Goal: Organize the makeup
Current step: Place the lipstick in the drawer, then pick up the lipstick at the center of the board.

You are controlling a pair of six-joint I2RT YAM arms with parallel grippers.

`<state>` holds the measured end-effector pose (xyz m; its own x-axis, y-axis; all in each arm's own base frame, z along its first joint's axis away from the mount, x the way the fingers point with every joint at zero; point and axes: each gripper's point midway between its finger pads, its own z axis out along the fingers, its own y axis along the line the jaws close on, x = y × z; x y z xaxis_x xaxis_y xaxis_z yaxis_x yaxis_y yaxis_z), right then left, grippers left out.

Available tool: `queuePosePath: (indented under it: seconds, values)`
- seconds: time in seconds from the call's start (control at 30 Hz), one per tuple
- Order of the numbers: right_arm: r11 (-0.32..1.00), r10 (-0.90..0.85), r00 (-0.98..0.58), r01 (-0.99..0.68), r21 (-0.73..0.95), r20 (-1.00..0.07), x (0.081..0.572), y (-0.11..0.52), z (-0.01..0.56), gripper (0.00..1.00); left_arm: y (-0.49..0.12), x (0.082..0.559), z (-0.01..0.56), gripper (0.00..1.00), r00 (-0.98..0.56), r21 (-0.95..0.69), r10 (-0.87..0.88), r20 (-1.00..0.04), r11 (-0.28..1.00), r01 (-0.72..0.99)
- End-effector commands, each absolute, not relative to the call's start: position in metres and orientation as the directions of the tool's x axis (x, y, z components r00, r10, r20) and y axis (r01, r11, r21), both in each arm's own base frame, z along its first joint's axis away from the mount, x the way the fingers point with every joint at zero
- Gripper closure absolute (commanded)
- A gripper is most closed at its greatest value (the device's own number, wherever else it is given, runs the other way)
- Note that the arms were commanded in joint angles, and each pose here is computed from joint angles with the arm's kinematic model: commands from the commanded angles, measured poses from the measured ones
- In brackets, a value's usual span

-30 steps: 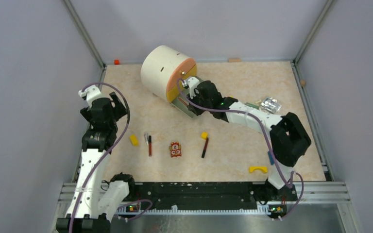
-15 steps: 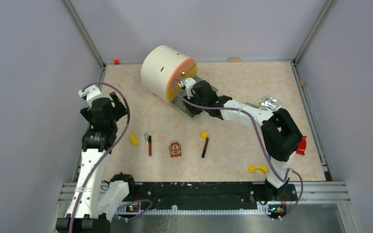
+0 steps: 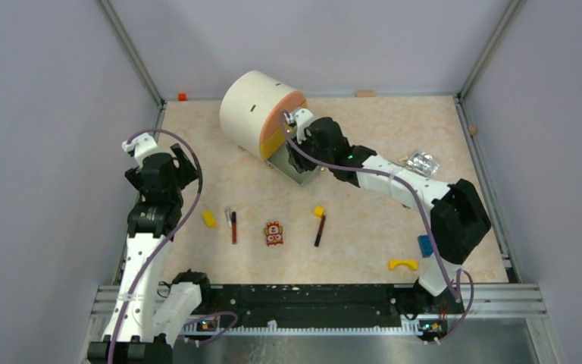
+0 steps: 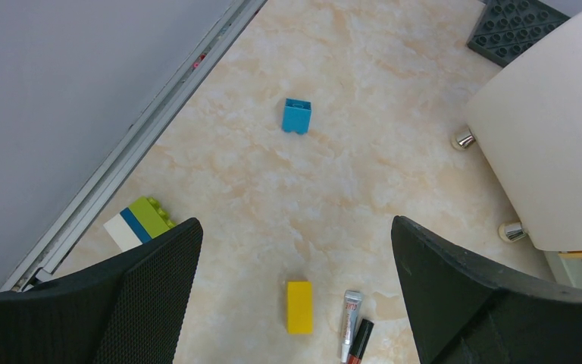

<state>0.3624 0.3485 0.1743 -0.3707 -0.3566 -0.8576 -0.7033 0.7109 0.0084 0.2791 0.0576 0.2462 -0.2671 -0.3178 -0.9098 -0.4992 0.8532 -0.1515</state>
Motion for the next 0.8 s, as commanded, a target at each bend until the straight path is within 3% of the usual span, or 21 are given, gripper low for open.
queuePosePath:
  seconds: [0.0,0.27,0.77]
  values:
    - [0.693,-0.254,-0.332,-0.718,0.069,-0.908,0.341,0.370,0.217,0.54,0.059,0.284,0.267,0.01,-0.207,-0.176,-0.308,-0.928,0.856,-0.486]
    - [0.623,-0.181,-0.453,-0.740,0.255,-0.873,0.270,0.441,0.198,0.54,0.060,0.284,0.267,0.01,-0.204,-0.176,-0.311,-0.928,0.851,-0.494]
    - [0.723,-0.113,-0.741,-0.518,0.456,-0.662,0.228,0.493,0.104,0.50,0.070,0.276,0.268,0.01,-0.187,-0.168,-0.316,-0.930,0.819,-0.549]
